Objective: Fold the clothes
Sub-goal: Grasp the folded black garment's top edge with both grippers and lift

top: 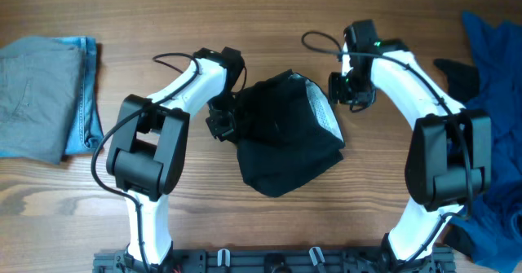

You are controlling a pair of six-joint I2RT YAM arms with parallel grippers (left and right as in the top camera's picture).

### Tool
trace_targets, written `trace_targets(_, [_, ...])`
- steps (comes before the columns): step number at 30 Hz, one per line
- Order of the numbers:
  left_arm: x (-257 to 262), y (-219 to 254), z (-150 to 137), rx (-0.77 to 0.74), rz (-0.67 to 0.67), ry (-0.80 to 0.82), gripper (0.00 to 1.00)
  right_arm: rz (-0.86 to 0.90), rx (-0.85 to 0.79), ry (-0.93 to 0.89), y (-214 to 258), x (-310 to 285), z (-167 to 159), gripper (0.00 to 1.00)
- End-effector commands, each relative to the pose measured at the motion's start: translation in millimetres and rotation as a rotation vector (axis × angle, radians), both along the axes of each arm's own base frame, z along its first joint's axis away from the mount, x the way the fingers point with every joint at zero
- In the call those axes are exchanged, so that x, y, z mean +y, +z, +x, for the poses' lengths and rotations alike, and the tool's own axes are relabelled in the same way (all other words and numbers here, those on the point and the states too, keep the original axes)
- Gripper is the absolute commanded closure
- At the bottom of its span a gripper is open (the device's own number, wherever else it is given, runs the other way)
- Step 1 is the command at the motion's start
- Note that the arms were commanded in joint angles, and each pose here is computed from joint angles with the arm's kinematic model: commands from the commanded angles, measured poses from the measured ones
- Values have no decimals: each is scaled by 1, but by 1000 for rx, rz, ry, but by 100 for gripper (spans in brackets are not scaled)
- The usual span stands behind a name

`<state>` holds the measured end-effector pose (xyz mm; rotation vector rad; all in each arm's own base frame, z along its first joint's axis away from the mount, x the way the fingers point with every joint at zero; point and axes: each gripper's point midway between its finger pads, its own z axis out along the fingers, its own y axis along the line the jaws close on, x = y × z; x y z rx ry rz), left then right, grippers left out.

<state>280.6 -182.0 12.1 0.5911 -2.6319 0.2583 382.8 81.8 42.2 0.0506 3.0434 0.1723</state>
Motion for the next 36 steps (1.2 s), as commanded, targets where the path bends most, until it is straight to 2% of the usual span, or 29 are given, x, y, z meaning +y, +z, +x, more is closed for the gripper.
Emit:
trace_targets(1, [6, 8, 4, -4, -9, 44, 83, 64, -69, 1, 46, 12, 13, 47])
trace_targets(4, [14, 19, 12, -65, 12, 47, 77, 100, -131, 13, 79, 16, 11, 47])
trace_targets(5, [15, 23, 14, -80, 9, 49, 72, 113, -154, 19, 90, 18, 10, 46])
trace_targets(8, [18, 35, 17, -117, 8, 52, 68, 155, -180, 28, 114, 22, -1, 46])
trace_targets(12, [32, 52, 27, -217, 69, 41, 66, 207, -103, 35, 123, 29, -29, 45])
trace_targets(15, [52, 65, 43, -344, 175, 28, 64, 250, -17, 35, 116, 35, -48, 44])
trace_targets(16, [58, 70, 51, -397, 207, 28, 61, 275, 5, 38, 114, 38, -53, 44])
trace_targets(19, [65, 76, 76, -520, 259, 27, 39, 327, 59, 44, 104, 48, -66, 44])
trace_targets(24, [50, 79, 124, -723, 195, -88, 25, 344, 156, 88, 67, 66, -96, 44])
trace_targets(28, [43, 63, 133, -729, 170, -136, 20, 363, 190, 156, 42, 86, -117, 44])
trace_targets(32, [44, 43, 124, -658, 181, -151, 14, 358, 199, 214, 20, 100, -134, 44])
trace_targets(36, [47, 21, 112, -575, 191, -165, 14, 353, 206, 194, -2, 102, -144, 44])
